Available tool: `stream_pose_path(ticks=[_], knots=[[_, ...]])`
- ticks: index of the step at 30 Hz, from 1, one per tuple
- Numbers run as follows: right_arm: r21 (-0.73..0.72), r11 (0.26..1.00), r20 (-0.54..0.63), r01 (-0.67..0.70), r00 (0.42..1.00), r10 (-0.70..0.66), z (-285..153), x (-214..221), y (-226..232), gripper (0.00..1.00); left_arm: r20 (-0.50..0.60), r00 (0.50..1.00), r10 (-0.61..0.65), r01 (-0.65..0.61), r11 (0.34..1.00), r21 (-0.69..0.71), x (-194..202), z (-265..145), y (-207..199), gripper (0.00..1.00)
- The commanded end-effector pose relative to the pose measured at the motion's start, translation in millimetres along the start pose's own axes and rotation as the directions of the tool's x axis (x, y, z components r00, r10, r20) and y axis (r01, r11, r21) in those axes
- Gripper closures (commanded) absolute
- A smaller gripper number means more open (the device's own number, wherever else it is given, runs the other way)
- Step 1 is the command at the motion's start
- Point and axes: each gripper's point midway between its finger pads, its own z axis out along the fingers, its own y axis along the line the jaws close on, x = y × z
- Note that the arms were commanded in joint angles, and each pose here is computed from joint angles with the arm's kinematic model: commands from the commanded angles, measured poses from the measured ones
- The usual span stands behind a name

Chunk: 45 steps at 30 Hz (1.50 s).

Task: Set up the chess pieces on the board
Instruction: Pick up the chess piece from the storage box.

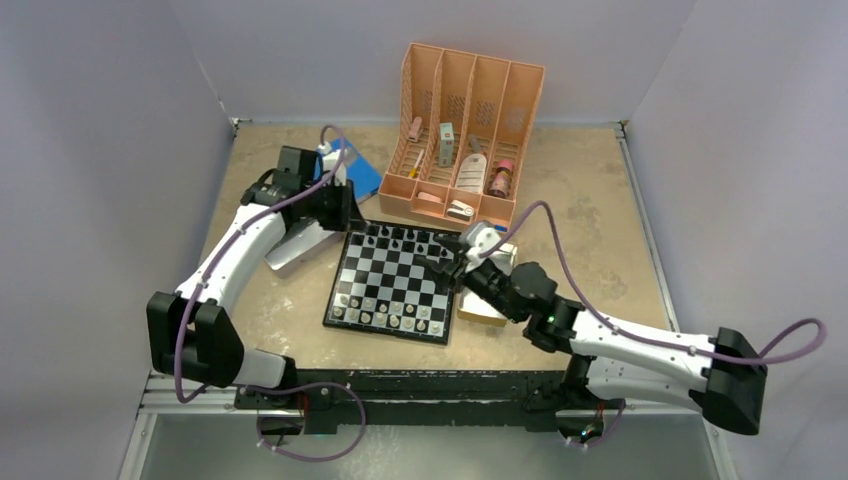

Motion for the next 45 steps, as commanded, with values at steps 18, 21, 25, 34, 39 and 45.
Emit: stream_pose_path(ticks=[18,21,25,34,39,45], knots=[[-0.297,0.74,-0.021,0.604,0.77,-0.637,44.1,42.8,19.5,0.31,-0.142,0.96,0.241,-0.116,0.805,0.582,63.0,-35.0,-142.7,1.0],[-0.296,0.726,-0.025,0.621,0.755,-0.655,44.0,41.6,15.2,0.29,-0.143,0.958,0.248,-0.12,0.802,0.586,64.9,-36.6,-144.5,1.0],[-0.332,0.678,0.004,0.655,0.72,-0.694,42.7,43.8,19.1,0.31,-0.157,0.953,0.257,-0.117,0.796,0.595,68.9,-35.2,-146.0,1.0],[-0.447,0.541,0.117,0.712,0.646,-0.754,31.7,56.6,38.0,0.5,-0.19,0.944,0.271,-0.103,0.786,0.61,77.9,-33.4,-149.9,1.0],[-0.438,0.528,0.131,0.728,0.632,-0.764,32.1,54.4,37.8,0.62,-0.199,0.94,0.277,-0.1,0.782,0.615,80.9,-33.2,-151.1,1.0],[-0.432,0.517,0.143,0.74,0.622,-0.77,31.5,51.5,37.6,0.84,-0.201,0.939,0.28,-0.103,0.784,0.612,82.1,-34.4,-150.7,1.0]])
